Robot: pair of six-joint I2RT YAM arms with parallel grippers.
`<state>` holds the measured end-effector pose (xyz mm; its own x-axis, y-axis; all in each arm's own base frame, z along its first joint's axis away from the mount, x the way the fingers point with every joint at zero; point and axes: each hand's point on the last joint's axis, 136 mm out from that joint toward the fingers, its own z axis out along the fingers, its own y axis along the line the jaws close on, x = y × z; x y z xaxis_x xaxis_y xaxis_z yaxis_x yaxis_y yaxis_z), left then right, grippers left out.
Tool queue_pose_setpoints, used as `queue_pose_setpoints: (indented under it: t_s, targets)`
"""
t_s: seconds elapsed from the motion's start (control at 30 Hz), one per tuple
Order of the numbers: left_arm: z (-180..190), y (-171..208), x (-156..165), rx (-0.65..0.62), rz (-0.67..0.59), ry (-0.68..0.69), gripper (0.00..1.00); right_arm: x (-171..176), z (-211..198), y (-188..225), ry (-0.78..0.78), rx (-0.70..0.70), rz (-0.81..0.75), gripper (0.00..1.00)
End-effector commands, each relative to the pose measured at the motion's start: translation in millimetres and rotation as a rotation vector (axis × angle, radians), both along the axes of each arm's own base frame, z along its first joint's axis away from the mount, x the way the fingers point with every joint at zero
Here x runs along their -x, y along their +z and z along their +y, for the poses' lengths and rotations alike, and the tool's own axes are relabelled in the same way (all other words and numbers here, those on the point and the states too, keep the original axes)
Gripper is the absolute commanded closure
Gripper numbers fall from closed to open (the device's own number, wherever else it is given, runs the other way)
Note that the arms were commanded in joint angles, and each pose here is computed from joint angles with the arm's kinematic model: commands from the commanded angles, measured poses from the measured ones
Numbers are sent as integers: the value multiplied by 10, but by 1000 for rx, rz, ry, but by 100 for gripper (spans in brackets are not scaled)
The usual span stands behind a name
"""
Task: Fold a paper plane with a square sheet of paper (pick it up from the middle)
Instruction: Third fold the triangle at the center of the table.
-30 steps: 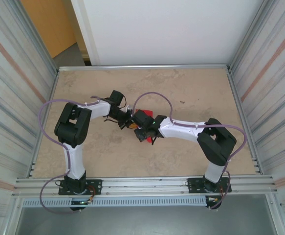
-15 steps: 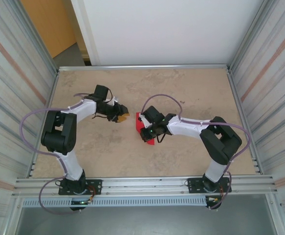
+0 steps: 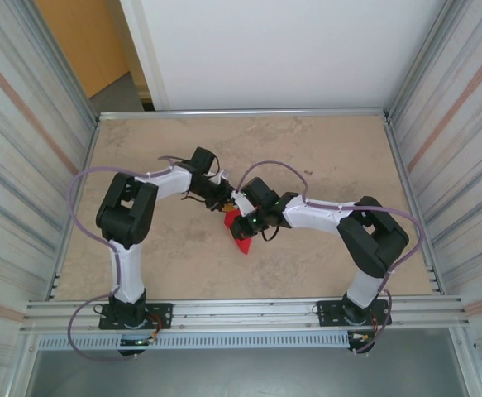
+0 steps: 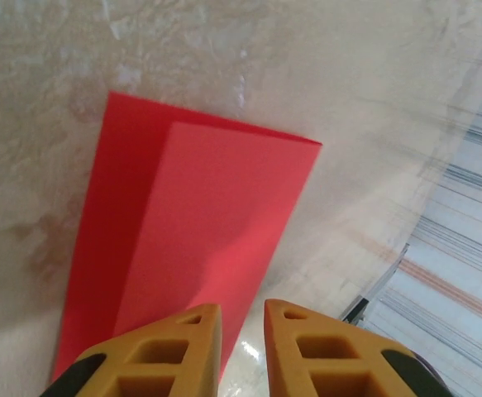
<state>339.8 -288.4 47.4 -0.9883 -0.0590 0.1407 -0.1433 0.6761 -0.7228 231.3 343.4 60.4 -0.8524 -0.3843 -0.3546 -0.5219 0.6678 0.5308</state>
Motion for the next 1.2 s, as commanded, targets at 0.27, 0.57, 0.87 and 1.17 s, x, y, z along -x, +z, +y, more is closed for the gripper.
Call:
queue_pose_setpoints:
  t_s: [0.27, 0.57, 0.87, 1.17]
  targets:
    - [67, -418, 50, -178, 58, -79, 82, -65, -144, -155, -71, 28, 58, 97]
    - [120, -527, 118, -210, 79, -101, 84, -218, -266, -245, -148, 80, 68, 95]
    - [96, -494, 112, -194, 72, -105, 87, -257, -234, -261, -148, 78, 80, 94]
    - [65, -438, 93, -173, 63, -100, 92, -251, -198, -303, -134, 74, 99, 94]
